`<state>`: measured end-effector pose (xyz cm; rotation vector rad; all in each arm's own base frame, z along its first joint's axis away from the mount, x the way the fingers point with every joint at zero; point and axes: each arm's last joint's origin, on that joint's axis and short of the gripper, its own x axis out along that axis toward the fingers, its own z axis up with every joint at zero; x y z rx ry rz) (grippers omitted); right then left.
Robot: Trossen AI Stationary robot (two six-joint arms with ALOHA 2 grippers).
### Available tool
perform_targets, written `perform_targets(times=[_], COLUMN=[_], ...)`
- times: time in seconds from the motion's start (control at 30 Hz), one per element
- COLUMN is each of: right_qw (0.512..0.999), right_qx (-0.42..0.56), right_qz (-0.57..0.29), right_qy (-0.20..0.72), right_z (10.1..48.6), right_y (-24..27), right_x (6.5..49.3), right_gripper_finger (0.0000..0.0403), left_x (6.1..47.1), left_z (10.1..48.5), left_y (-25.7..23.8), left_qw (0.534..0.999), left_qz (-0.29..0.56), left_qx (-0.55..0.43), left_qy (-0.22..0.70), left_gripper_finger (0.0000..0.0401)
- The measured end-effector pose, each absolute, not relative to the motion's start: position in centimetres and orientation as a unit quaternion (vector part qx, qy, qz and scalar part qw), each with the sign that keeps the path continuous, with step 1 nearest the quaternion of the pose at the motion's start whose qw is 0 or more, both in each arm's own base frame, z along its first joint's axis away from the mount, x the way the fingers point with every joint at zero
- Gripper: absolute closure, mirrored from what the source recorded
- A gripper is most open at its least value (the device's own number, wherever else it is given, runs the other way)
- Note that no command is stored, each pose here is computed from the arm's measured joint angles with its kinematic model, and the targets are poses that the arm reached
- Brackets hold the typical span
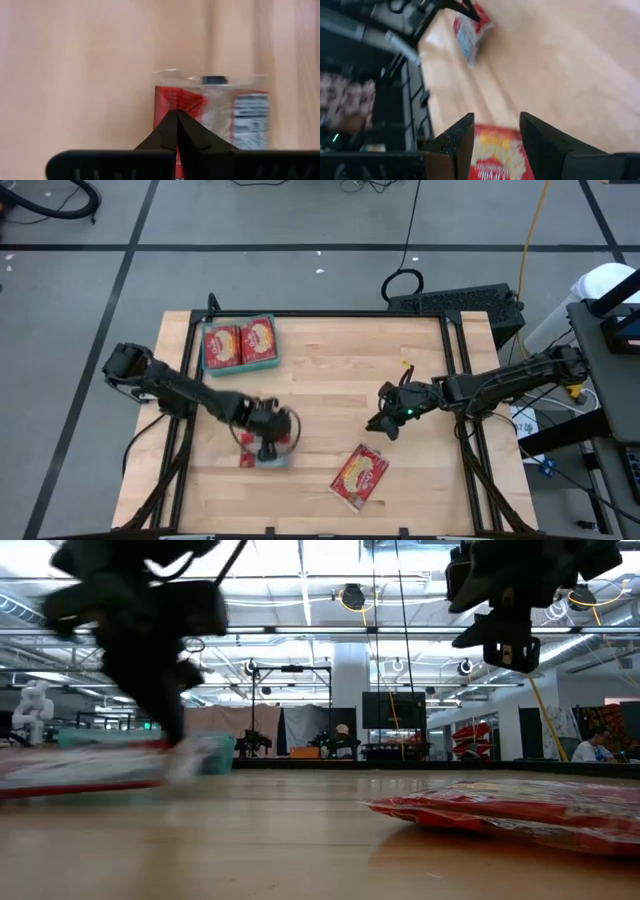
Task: Sort popcorn bags into baskets
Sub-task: Put the red popcorn bag into the blue bin
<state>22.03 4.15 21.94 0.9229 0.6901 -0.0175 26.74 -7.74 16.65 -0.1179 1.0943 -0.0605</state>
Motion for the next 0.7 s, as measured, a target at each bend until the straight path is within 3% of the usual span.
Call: perform_targets(times=[0.2,0.4,0.7], right_qw=[0.823,0.831,0.806], right_qx=[0.472,0.48,0.524], right_qz=[-0.097,-0.106,-0.041], right_qy=[0.302,0.261,0.271], right_z=[21.2,20.5,17.8], right_y=[2.8,1.3,0.1], right_x=[22.7,24.6,28.8], right_gripper_finger=[0.0255,0.0248,0.0211], left_x=[27.6,27.6,23.6], left_z=[20.2,24.1,19.7], left_y=[-3.1,-1.2,-3.1], left_qw=[0.874,0.885,0.752], left_qz=[0.05,0.078,0.128], left_qx=[-0.104,-0.14,-0.252], left_qy=[0.472,0.438,0.595], left_gripper_finger=[0.04,0.04,0.0353])
